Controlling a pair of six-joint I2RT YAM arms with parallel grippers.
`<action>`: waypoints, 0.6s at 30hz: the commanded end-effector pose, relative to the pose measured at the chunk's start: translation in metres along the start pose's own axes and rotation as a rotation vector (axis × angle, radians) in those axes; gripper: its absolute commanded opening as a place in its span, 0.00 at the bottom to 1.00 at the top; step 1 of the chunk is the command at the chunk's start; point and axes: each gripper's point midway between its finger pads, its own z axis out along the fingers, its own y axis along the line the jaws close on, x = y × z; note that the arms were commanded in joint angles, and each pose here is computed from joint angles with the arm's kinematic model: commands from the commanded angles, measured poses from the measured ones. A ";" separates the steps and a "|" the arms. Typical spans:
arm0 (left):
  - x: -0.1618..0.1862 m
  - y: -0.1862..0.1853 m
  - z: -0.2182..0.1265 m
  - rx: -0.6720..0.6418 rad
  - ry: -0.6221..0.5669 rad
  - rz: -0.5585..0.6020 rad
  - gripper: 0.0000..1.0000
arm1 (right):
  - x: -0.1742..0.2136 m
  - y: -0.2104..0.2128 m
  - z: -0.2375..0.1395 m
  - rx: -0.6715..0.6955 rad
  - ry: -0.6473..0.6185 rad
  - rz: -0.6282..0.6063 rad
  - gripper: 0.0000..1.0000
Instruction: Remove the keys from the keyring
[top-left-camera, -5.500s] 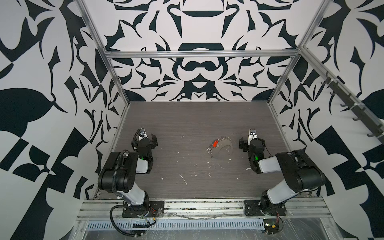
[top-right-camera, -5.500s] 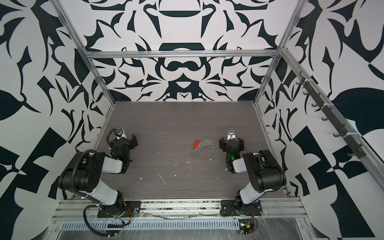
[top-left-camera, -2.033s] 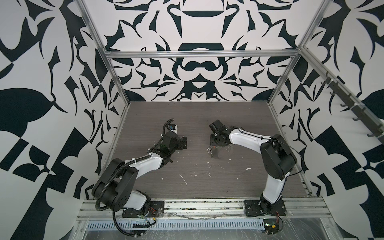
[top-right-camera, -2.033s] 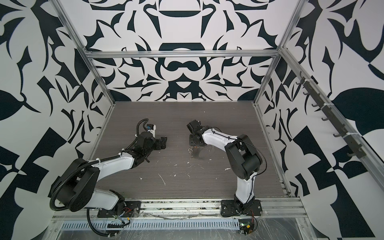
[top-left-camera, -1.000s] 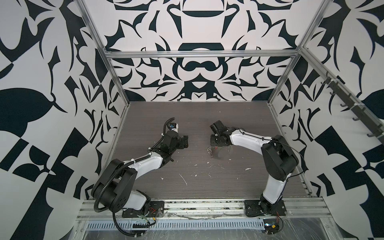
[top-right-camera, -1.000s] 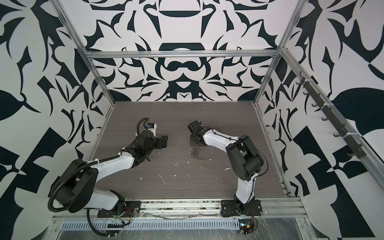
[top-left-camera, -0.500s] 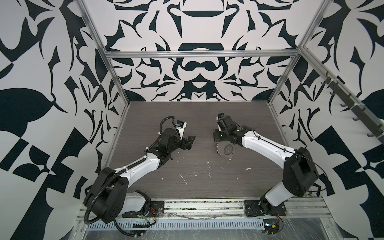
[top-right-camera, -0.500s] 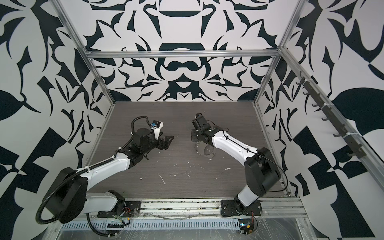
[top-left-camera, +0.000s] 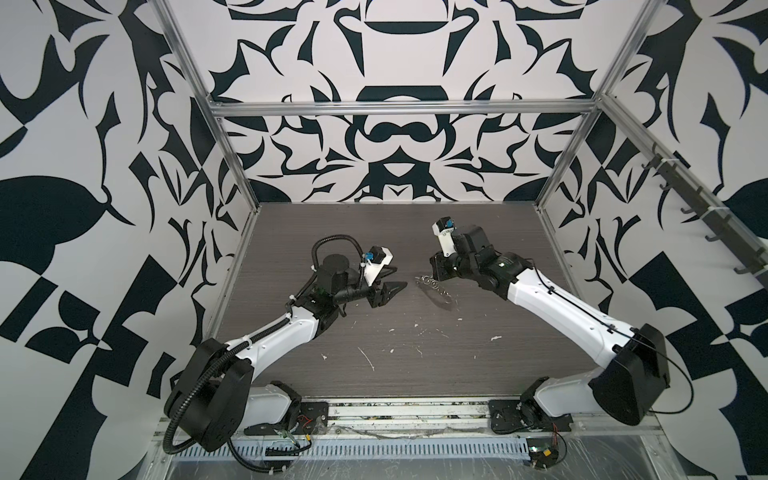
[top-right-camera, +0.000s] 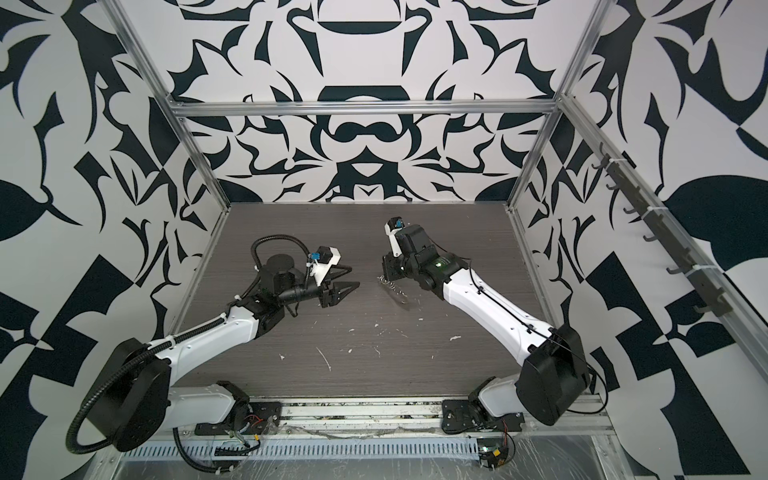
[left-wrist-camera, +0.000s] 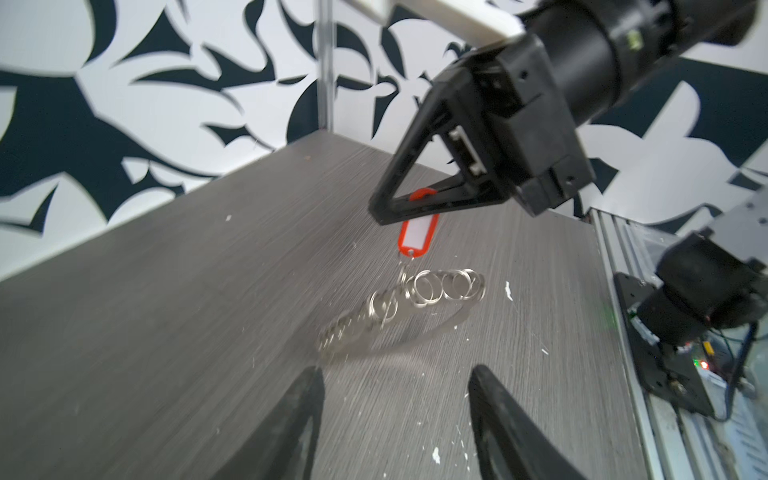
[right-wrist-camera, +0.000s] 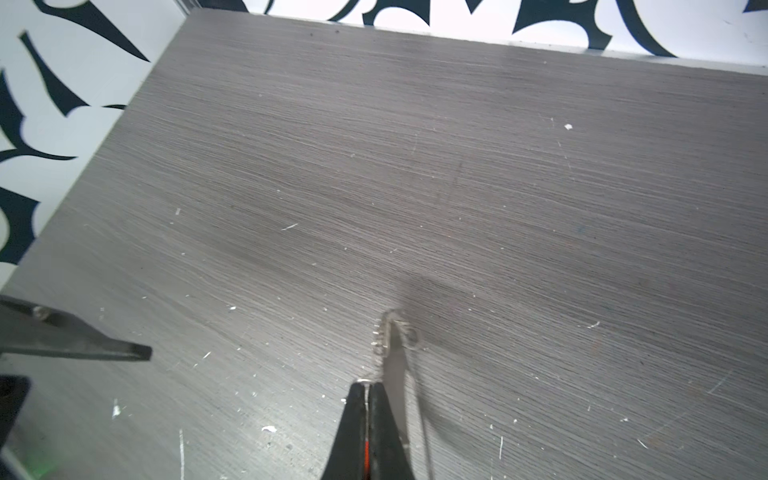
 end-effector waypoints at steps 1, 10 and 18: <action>-0.027 -0.016 0.003 0.112 -0.089 0.054 0.52 | -0.041 0.020 -0.032 -0.086 -0.155 -0.004 0.00; -0.040 -0.014 0.012 0.132 -0.163 0.036 0.33 | -0.053 0.027 -0.051 -0.125 -0.217 0.042 0.00; -0.046 -0.036 0.024 0.166 -0.174 0.087 0.29 | -0.063 0.025 -0.069 -0.116 -0.281 0.077 0.00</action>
